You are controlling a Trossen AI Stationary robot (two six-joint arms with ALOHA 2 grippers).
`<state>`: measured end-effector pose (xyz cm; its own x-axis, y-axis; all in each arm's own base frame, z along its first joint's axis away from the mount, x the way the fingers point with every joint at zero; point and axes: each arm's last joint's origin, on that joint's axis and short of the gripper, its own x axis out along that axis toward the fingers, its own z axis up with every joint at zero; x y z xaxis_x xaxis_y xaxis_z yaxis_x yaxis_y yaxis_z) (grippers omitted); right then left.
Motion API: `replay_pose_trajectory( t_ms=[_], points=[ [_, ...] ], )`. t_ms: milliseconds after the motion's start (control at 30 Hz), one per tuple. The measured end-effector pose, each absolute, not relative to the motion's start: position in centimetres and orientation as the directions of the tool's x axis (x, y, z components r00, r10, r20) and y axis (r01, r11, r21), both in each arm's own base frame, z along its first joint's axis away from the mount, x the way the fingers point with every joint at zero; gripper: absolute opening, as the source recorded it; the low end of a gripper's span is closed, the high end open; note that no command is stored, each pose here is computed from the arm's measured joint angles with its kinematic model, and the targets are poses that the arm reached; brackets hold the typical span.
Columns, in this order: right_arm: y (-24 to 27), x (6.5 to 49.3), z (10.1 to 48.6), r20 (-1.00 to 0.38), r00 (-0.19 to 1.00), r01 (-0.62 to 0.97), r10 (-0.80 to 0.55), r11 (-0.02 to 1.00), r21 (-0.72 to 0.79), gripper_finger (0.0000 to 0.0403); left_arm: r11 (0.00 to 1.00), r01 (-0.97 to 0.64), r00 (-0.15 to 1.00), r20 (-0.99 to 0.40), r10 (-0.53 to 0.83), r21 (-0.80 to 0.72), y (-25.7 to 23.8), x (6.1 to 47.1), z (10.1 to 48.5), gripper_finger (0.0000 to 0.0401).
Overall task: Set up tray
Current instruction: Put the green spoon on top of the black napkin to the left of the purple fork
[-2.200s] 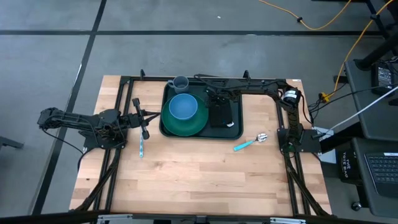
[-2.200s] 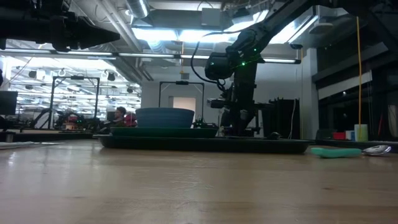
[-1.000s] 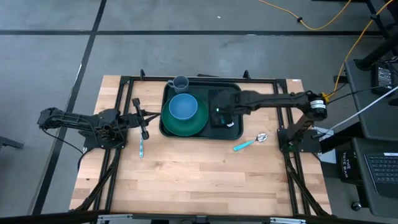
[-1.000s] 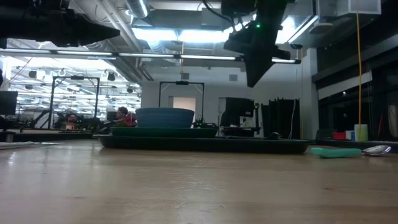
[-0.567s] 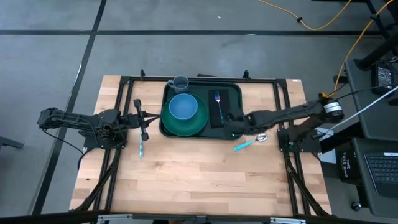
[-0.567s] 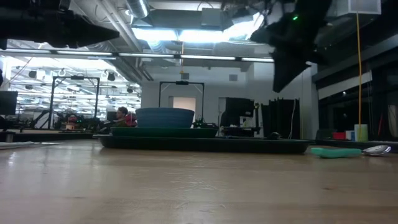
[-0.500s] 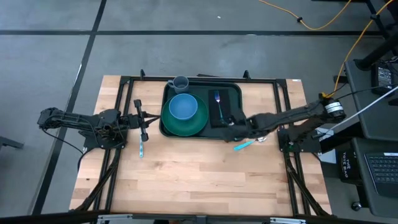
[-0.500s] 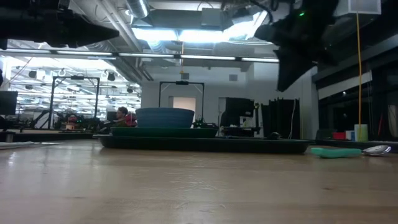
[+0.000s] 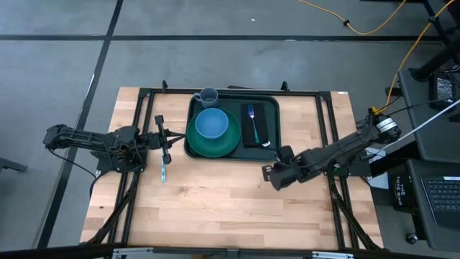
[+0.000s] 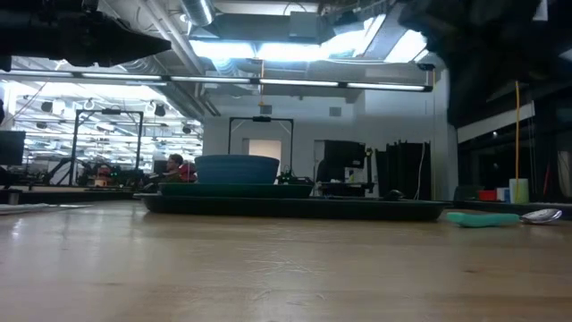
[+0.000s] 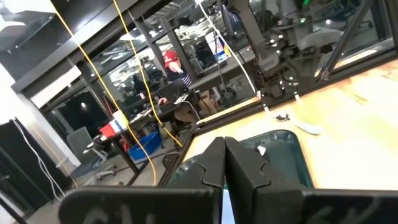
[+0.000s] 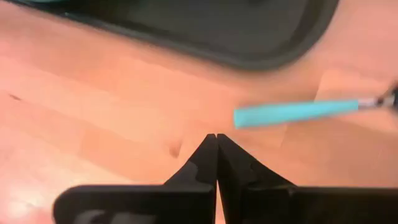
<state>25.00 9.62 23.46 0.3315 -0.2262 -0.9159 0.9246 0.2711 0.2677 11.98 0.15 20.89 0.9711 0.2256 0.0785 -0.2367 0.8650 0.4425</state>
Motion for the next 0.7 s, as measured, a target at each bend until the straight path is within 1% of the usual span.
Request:
replay_pose_trajectory(
  t_ms=[67,133,267,367,433,533,700],
  points=[
    [10.3,24.7,23.4,-0.919,0.33,0.931,-0.217,0.238,0.278,0.0004,0.873,-0.238,0.971,0.079,0.226,0.425,0.2,12.0,20.9,0.0005],
    [10.6,24.3,23.4,-0.931,0.304,0.945,-0.2,0.191,0.267,0.0003,0.879,-0.238,0.971,0.079,0.226,0.413,0.2,12.0,20.9,0.0004],
    [11.0,23.1,23.2,-0.967,0.196,0.981,-0.162,0.027,0.194,0.0003,0.88,-0.238,0.971,0.079,0.226,0.411,0.2,12.0,20.9,0.0001],
    [10.8,22.1,23.1,-0.979,0.096,0.989,-0.181,-0.094,0.115,0.0004,0.88,-0.238,0.971,0.079,0.226,0.411,0.2,12.0,20.9,0.0003],
    [10.6,21.8,23.1,-0.979,0.057,0.983,-0.197,-0.162,0.09,0.0004,0.88,-0.238,0.971,0.079,0.226,0.411,0.2,12.0,20.9,0.0006],
    [10.6,21.7,23.1,-0.98,0.052,0.973,-0.193,-0.211,0.093,0.0006,0.88,-0.238,0.971,0.078,0.226,0.411,0.2,12.0,20.9,0.0005],
    [10.5,22.2,23.1,-0.979,0.086,0.966,-0.183,-0.224,0.126,0.002,0.88,-0.236,0.971,0.074,0.226,0.412,0.2,12.0,20.8,0.0002]
  ],
)
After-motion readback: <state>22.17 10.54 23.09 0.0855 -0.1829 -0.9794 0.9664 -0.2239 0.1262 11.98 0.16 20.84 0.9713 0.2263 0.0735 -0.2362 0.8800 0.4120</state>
